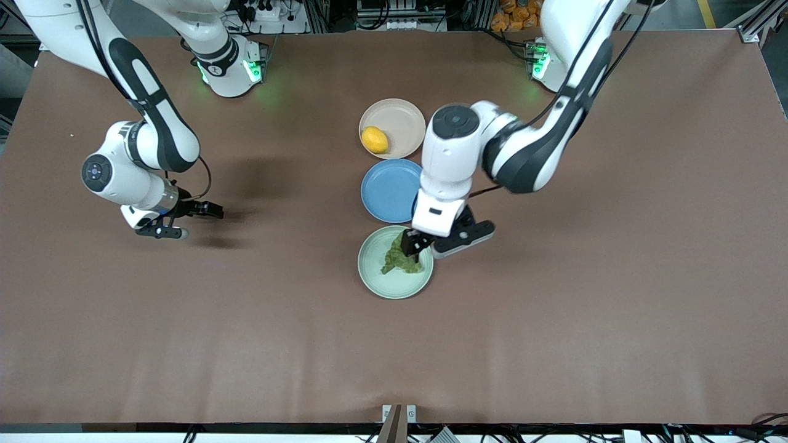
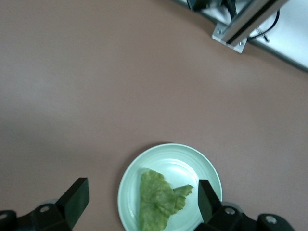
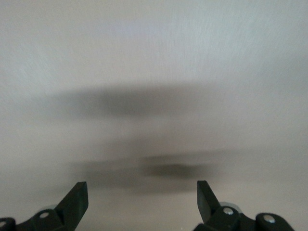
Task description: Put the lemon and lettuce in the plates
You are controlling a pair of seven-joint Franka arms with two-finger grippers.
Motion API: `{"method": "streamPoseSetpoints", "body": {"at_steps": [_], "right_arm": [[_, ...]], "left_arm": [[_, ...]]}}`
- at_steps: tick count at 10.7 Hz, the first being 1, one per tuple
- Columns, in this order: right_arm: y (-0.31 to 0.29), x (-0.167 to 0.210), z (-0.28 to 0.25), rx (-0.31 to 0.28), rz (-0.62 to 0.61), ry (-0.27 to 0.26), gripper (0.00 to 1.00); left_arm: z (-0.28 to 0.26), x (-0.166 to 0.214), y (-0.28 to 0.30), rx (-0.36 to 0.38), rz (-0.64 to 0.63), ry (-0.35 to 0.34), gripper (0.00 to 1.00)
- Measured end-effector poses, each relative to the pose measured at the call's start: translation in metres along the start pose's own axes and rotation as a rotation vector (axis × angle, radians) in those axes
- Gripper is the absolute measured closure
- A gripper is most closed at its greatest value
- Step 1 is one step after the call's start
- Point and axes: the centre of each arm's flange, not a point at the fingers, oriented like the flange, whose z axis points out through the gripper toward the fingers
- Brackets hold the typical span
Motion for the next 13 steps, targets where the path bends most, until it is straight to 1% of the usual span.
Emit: {"method": "streamPoseSetpoints", "body": {"at_steps": [1,3,4,6,9,11,13], "right_arm": [[0.000,0.011,-0.016,-0.012,-0.015,0.041,0.00],[0.006,0.038,-0.056,-0.055,-0.056,0.129,0.00],[0.011,0.050,-0.075,-0.086,-0.077,0.144,0.00],[0.013,0.069,-0.126,-0.110,-0.082,0.129,0.00],[0.001,0.085,-0.218,-0.118,-0.081,0.075,0.00],[-0.004,0.081,-0.250,-0.121,-0.077,0.025,0.00],[-0.009,0.070,-0.267,-0.125,-0.079,-0.009,0.00]], "left_arm": [[-0.024,0.011,-0.006,0.013,0.023,-0.002,0.00],[-0.063,0.041,-0.026,0.024,0.096,-0.046,0.00],[-0.080,0.062,-0.043,0.039,0.138,-0.068,0.00],[-0.116,0.101,-0.082,0.043,0.204,-0.127,0.00],[-0.158,0.130,-0.131,0.107,0.295,-0.184,0.00],[-0.178,0.143,-0.157,0.139,0.327,-0.204,0.00],[-0.196,0.151,-0.176,0.158,0.317,-0.211,0.00]]}}
